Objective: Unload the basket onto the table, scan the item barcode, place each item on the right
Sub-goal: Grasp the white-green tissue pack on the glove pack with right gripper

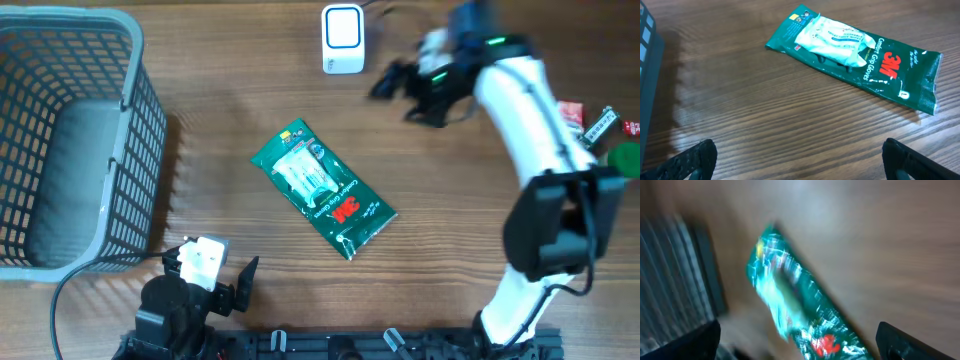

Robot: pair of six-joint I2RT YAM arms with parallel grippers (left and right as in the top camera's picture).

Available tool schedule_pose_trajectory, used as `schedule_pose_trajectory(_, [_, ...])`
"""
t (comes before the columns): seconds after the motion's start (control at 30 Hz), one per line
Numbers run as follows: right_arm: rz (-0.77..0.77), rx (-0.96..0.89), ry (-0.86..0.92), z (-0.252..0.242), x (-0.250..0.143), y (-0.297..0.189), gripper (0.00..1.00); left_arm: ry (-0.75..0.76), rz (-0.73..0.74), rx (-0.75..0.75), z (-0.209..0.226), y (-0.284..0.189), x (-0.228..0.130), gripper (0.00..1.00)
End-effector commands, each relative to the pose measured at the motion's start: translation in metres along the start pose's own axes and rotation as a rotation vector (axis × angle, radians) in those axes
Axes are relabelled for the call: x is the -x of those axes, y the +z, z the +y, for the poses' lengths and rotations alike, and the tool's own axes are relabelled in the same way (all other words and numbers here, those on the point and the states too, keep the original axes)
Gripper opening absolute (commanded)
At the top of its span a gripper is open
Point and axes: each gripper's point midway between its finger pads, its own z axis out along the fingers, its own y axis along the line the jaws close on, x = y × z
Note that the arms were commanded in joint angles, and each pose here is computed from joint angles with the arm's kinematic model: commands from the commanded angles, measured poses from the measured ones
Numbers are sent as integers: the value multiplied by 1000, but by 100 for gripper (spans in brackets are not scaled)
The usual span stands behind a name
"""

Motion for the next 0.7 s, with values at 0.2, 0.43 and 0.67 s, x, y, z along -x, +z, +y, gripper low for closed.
schedule_pose_trajectory(0.2, [99, -396, -385, 35, -91, 102, 94, 12, -3, -5, -1, 0, 0, 100])
schedule_pose_trajectory(0.43, [-37, -412, 722, 36, -110, 102, 100, 12, -3, -5, -1, 0, 0, 100])
schedule_pose_trajectory(0.67, [76, -391, 784, 32, -120, 137, 82, 12, -3, -5, -1, 0, 0, 100])
